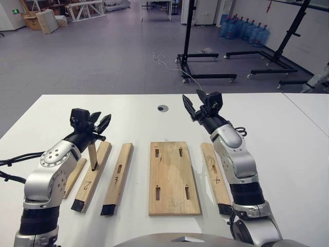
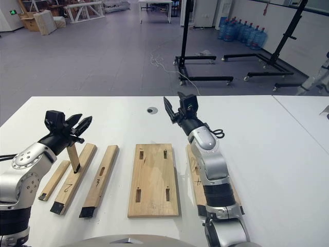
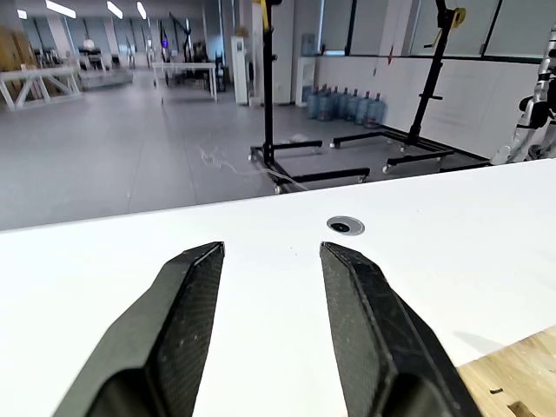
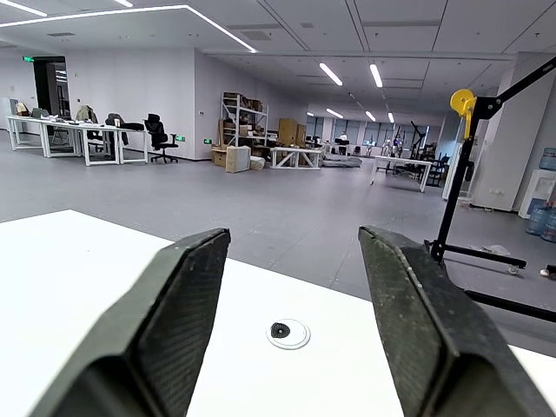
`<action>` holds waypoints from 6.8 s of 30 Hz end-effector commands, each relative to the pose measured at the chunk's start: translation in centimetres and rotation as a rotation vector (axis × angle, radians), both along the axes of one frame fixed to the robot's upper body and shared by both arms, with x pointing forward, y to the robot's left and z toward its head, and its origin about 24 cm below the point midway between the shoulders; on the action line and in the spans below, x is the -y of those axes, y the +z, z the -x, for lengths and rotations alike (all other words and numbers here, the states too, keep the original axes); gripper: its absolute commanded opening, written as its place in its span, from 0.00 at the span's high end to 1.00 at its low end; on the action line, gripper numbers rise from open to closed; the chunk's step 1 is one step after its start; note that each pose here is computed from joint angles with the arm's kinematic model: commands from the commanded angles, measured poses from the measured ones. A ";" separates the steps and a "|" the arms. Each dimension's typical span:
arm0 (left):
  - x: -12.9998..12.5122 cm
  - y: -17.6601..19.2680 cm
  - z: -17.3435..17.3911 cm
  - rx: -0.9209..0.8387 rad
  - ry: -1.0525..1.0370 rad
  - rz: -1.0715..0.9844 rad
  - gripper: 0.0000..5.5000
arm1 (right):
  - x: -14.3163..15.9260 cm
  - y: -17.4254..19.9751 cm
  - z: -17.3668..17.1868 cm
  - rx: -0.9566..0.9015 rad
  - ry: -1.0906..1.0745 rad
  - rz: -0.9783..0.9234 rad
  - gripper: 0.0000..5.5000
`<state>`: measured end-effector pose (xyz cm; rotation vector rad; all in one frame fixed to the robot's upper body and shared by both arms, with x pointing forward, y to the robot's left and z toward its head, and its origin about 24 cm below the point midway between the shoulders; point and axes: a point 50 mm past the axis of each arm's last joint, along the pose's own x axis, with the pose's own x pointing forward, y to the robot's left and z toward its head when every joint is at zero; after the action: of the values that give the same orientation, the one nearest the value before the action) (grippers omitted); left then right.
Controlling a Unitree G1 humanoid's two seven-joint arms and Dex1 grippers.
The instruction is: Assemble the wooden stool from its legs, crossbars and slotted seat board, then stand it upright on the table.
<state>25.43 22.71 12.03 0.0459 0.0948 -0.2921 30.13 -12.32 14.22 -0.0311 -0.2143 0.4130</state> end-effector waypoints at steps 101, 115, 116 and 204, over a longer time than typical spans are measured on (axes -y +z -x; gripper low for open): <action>0.5 1.3 7.2 0.080 -0.280 0.346 0.63 | 2.7 3.0 0.8 -0.312 0.778 -0.537 0.41; 4.8 1.2 6.1 -0.007 -0.751 0.562 0.63 | -1.4 2.6 2.4 -0.402 1.189 -0.661 0.13; 5.1 1.2 6.2 -0.019 -0.766 0.558 0.63 | -1.6 2.6 2.3 -0.403 1.187 -0.663 0.13; 2.8 -3.0 7.1 -0.139 -0.474 0.586 0.38 | 7.8 -1.7 -1.8 -0.333 1.073 0.019 0.63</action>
<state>18.34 19.83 9.41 -0.5437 0.1187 -0.8032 31.68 -19.96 13.26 0.1591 0.0355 1.5048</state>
